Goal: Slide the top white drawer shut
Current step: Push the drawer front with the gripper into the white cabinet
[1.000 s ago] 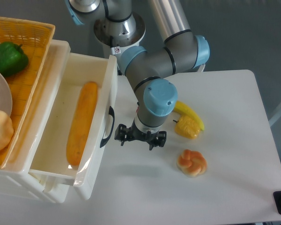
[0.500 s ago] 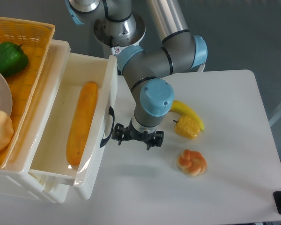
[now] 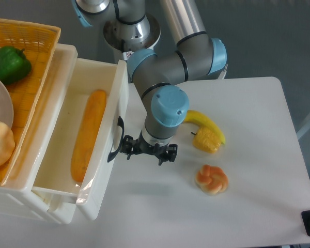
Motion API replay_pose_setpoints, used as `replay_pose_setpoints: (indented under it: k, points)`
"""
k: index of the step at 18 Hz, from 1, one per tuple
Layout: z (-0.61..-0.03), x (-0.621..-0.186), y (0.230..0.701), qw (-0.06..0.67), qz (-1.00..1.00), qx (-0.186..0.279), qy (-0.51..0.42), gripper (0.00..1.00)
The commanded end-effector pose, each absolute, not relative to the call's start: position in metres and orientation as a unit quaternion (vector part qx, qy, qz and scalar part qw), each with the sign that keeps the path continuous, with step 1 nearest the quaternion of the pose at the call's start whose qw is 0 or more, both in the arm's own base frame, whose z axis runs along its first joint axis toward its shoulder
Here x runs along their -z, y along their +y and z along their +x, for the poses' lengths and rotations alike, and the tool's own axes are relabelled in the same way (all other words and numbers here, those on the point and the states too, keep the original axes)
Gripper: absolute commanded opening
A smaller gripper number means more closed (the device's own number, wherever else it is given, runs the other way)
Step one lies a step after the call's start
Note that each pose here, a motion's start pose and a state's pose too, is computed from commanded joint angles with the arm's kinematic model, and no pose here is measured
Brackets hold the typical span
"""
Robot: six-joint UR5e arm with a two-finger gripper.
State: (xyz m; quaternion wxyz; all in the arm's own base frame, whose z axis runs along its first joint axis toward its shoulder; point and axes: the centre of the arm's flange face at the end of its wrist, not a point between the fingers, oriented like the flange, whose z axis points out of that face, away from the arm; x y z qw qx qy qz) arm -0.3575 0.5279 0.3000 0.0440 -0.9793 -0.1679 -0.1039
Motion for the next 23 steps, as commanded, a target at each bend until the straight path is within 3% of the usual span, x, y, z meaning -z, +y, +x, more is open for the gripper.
replay_pose_setpoints:
  k: [23]
  points:
    - [-0.318,-0.313,0.546,0.044,-0.982,0.118,-0.139,1.0]
